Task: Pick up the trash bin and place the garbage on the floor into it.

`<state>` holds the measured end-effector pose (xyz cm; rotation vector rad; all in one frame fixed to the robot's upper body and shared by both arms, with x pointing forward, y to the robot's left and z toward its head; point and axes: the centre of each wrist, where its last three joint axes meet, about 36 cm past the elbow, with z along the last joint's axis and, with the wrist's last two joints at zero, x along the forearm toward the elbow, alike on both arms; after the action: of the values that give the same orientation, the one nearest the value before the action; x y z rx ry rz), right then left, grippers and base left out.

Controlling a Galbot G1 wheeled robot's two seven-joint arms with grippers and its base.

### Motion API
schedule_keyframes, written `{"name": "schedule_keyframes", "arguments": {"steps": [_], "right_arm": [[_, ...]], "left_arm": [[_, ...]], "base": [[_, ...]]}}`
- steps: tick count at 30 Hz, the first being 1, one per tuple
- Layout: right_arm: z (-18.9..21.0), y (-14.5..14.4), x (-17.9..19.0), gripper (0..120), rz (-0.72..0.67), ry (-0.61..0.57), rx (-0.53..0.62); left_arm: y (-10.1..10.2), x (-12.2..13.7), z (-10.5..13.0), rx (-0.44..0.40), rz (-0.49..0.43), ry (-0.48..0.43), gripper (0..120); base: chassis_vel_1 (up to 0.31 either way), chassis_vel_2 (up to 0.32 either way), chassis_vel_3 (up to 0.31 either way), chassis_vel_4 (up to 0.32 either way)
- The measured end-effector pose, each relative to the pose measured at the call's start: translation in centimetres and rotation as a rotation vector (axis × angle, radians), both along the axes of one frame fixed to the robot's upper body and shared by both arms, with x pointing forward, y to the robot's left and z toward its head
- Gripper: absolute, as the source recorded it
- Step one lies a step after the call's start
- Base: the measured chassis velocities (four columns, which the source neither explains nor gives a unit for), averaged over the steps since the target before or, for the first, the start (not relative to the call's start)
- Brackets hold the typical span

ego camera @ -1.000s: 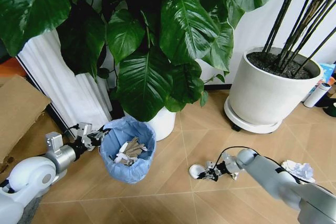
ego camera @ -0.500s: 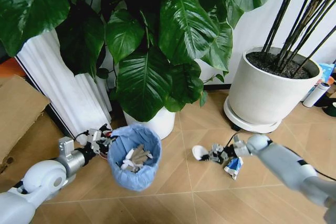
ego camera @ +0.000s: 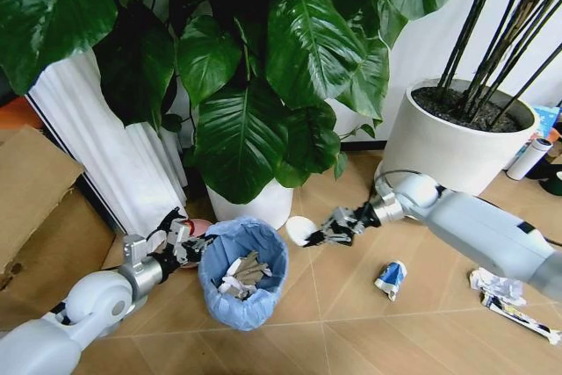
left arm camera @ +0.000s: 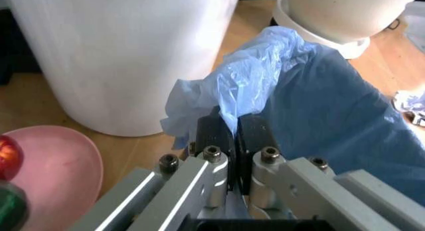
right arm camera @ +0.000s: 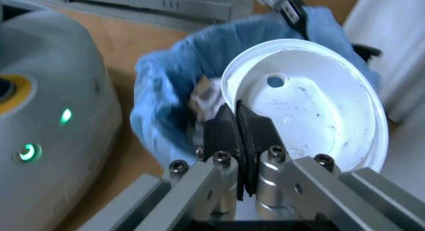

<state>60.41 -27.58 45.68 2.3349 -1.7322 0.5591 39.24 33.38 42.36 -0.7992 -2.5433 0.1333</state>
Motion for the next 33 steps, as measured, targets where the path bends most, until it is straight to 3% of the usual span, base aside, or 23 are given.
{"name": "schedule_keyframes", "arguments": {"steps": [11,16,21,26,29,31,33], "right_arm": [[-2.5,5.2,-0.4,0,0.071,0.056,-0.032],[-3.3,6.3,-0.3,0,0.079,0.067,-0.042],[-3.5,6.7,0.5,23,0.082,0.058,-0.075],[-3.0,7.0,1.0,36,0.09,0.047,-0.09],[-2.2,7.1,1.3,53,0.085,0.041,-0.085],[-2.1,7.1,1.2,56,0.081,0.039,-0.084],[-1.4,6.2,1.5,67,0.055,0.03,-0.078]], "left_arm": [[-0.8,-0.3,0.6,-0.016,-0.028,-0.014,0],[-1.0,-0.3,0.7,-0.023,-0.03,-0.015,0],[-0.8,-0.2,0.9,-0.026,-0.026,-0.016,0],[-0.8,-0.1,1.0,-0.027,-0.024,-0.019,0],[-0.8,-0.1,1.3,-0.034,-0.02,-0.028,0],[-0.8,-0.1,1.5,-0.036,-0.019,-0.03,0],[-0.7,-0.1,1.8,-0.036,-0.018,-0.034,0]], "base": [[0.0,0.0,0.0,0.0],[0.0,0.0,0.0,0.0],[0.0,0.0,0.0,0.0],[0.0,0.0,0.0,0.0],[0.0,0.0,0.0,0.0],[0.0,0.0,0.0,0.0],[0.0,0.0,0.0,0.0]]}}
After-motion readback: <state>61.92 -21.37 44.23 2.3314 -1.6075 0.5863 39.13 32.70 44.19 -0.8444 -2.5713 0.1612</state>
